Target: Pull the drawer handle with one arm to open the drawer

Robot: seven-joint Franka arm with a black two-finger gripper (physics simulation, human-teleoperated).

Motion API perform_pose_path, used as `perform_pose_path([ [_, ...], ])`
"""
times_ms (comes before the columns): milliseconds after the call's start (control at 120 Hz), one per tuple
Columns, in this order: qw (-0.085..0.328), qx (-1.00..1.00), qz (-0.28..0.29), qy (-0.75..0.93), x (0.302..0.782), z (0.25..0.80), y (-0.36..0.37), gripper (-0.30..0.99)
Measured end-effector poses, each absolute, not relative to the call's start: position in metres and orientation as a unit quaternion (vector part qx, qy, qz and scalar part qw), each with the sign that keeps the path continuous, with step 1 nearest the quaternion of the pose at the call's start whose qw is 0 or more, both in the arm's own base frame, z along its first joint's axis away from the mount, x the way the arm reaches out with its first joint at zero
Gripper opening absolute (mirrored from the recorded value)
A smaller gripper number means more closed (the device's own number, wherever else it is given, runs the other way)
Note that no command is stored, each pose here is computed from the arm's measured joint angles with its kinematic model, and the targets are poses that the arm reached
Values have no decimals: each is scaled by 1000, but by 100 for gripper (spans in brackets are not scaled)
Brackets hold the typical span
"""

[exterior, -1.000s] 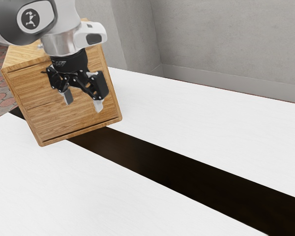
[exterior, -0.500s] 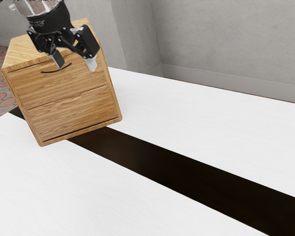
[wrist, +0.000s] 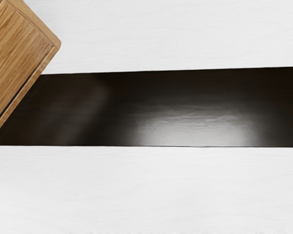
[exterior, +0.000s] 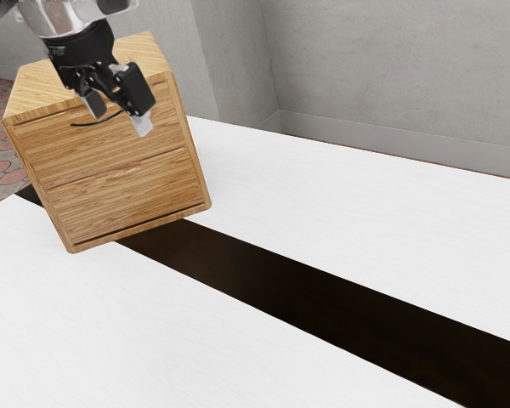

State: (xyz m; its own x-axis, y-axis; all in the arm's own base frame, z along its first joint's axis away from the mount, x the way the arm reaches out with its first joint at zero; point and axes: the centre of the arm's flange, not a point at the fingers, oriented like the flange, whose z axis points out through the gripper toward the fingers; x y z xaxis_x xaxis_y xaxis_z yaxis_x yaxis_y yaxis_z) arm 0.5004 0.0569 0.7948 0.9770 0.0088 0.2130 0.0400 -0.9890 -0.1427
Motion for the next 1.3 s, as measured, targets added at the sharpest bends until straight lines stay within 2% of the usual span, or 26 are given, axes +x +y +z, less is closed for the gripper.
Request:
perform_pose_path([
  [183, 76, -994, -71, 26, 517, 754, 56, 69],
  [358, 87, -992, -73, 54, 530, 732, 61, 69],
  [733, 124, -981, -103, 109, 550, 718, 114, 69],
  [1300, 165, -973, -94, 133, 566, 694, 199, 69],
])
